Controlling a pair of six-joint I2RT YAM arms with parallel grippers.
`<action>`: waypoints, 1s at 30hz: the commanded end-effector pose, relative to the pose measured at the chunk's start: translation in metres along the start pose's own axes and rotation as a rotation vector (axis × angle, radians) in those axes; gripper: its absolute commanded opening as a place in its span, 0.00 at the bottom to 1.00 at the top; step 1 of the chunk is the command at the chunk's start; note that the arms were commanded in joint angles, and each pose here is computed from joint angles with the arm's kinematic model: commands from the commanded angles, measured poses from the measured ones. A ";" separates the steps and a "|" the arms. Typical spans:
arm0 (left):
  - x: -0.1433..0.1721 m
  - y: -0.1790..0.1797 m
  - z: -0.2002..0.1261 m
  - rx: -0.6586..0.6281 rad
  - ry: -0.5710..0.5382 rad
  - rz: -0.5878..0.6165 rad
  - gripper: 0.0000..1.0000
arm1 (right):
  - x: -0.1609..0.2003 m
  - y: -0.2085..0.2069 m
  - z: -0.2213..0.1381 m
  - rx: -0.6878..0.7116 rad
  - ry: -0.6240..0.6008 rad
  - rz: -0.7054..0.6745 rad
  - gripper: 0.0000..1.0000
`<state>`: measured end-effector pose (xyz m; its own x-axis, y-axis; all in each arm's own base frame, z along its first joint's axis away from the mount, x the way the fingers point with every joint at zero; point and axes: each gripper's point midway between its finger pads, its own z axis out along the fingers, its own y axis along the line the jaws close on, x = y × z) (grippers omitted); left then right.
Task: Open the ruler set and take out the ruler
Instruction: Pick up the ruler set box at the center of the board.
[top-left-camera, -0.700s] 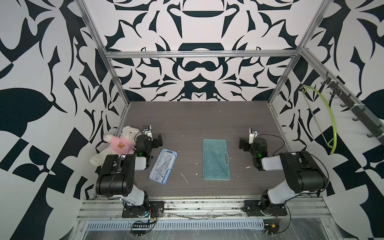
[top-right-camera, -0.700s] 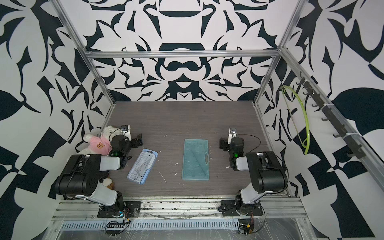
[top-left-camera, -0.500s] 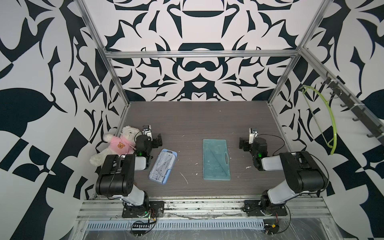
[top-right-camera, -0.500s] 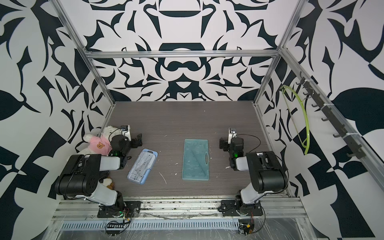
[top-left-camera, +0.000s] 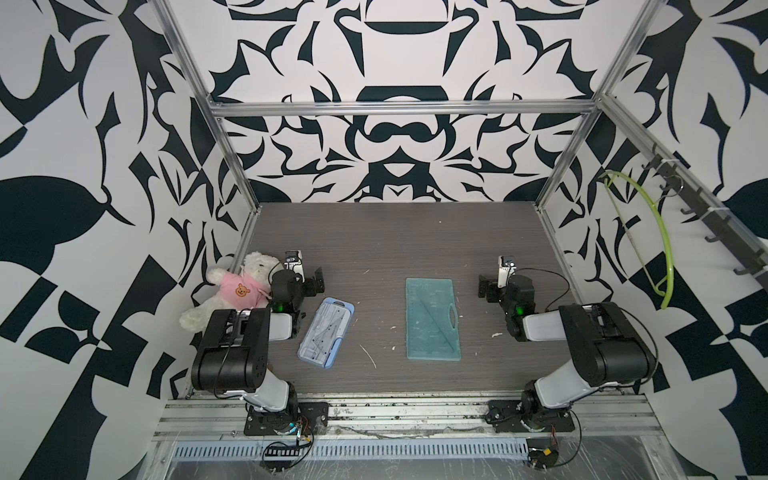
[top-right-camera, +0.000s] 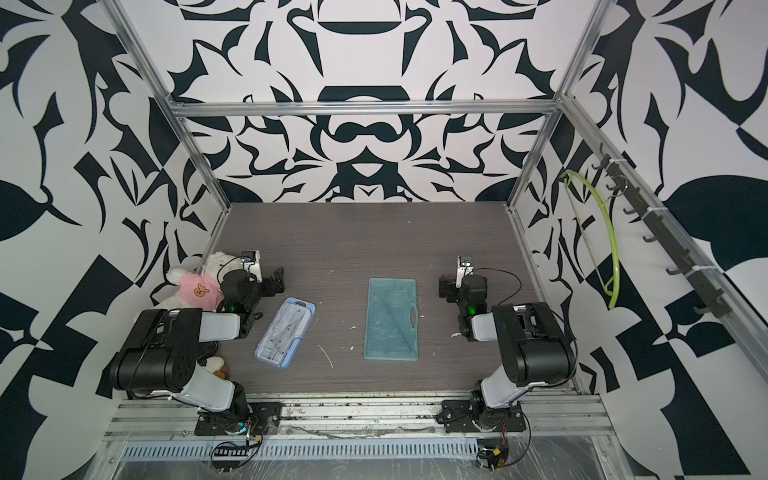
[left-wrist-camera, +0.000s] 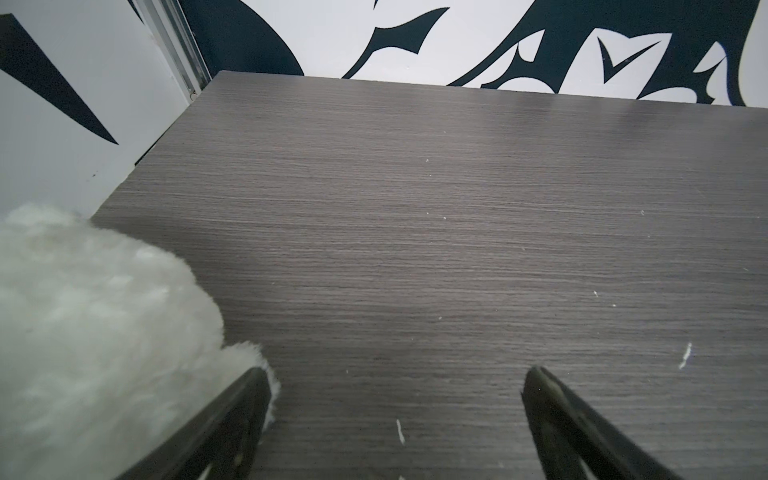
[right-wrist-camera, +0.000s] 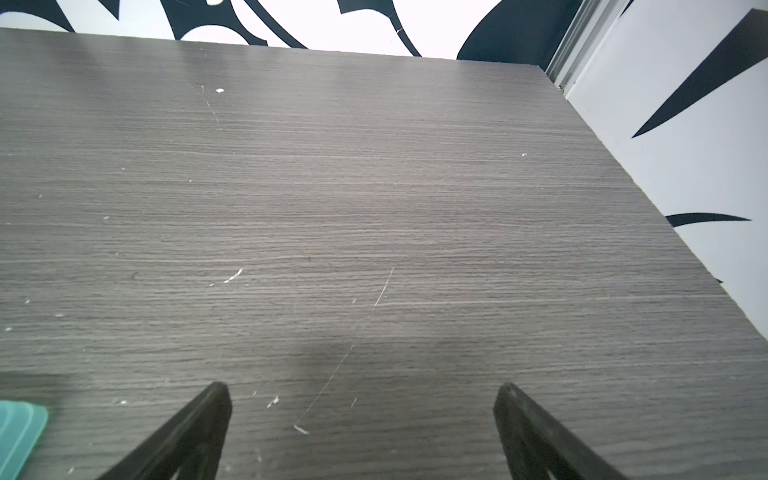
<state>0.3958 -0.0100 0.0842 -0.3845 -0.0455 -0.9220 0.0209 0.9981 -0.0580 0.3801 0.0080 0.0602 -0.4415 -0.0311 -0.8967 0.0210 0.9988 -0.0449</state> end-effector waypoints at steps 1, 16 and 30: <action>-0.001 -0.001 0.000 0.010 -0.003 0.000 0.99 | -0.019 -0.001 -0.002 0.003 -0.062 0.016 1.00; -0.002 -0.001 -0.002 0.011 -0.012 0.001 0.99 | -0.019 -0.003 -0.003 0.010 -0.063 0.017 1.00; -0.081 0.068 -0.045 -0.459 0.107 -0.630 0.99 | -0.096 -0.075 -0.084 0.385 -0.059 0.554 0.97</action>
<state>0.4144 0.0483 0.2051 -0.2373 -0.4534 -0.8591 -0.4080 0.8491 -0.3355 0.3729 -0.0400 0.1973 -0.2332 0.3242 -0.9168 0.3893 0.8951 0.2175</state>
